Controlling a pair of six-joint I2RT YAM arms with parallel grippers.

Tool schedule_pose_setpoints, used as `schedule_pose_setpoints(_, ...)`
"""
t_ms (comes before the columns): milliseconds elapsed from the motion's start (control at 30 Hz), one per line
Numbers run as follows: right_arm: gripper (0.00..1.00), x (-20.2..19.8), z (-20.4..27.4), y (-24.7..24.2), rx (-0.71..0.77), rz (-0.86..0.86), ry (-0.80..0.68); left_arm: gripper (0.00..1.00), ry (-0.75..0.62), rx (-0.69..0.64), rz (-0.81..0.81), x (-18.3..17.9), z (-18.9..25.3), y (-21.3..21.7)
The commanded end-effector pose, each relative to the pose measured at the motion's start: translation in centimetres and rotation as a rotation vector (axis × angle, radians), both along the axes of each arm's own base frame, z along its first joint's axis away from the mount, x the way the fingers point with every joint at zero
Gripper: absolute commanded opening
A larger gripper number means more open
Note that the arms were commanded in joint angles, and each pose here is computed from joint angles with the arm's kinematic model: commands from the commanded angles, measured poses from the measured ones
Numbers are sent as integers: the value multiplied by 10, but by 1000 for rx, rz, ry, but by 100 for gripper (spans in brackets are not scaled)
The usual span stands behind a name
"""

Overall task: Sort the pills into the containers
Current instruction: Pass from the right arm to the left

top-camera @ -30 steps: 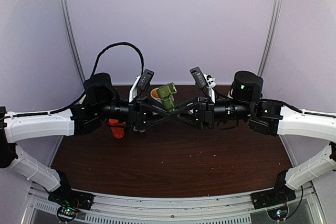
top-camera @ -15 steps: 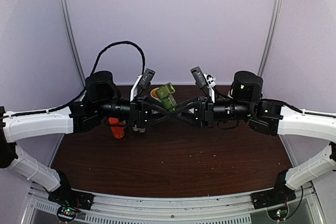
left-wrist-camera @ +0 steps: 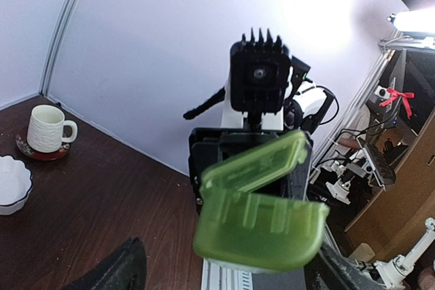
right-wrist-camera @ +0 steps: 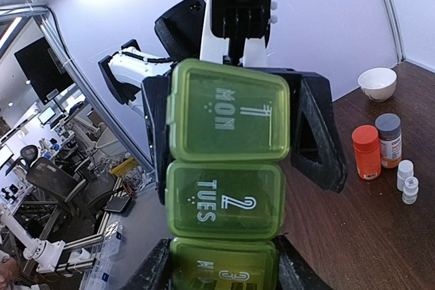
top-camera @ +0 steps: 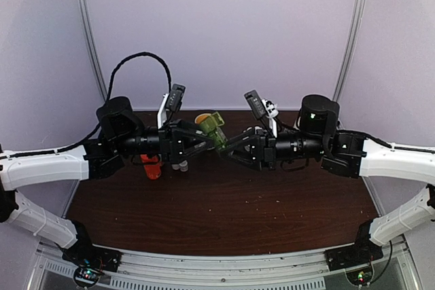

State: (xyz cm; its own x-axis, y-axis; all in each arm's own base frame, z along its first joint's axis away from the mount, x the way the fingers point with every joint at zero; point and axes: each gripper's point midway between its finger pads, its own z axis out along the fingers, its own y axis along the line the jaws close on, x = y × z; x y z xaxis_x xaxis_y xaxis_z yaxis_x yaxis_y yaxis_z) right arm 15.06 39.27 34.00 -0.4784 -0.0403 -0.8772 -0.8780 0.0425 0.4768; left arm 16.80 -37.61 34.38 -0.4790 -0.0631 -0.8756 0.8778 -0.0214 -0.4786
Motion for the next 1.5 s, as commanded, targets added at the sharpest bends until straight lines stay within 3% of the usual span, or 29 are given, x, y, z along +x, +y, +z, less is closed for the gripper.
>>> schedule_pose_setpoints(0, 44, -6, -7, 0, -24, 31, -23, 83, -58, -108, 20, -1, 34, 9)
schedule_pose_setpoints(333, 45, -23, -54, -18, -375, 170, -167, 90, -49, 39, -83, -6, 13, 28)
schedule_pose_setpoints(667, 45, -22, -70, -25, -523, 225, -210, 85, -65, 258, -246, -23, -23, 23)
schedule_pose_setpoints(1133, 45, -16, -81, -24, -594, 231, -221, 89, -204, 554, -241, -39, -68, 0)
schedule_pose_setpoints(1333, 45, -17, -80, -22, -593, 248, -216, 78, -236, 609, -230, -35, -77, -5)
schedule_pose_setpoints(1467, 45, -19, -82, -21, -592, 260, -208, 60, -242, 616, -224, -33, -77, -7)
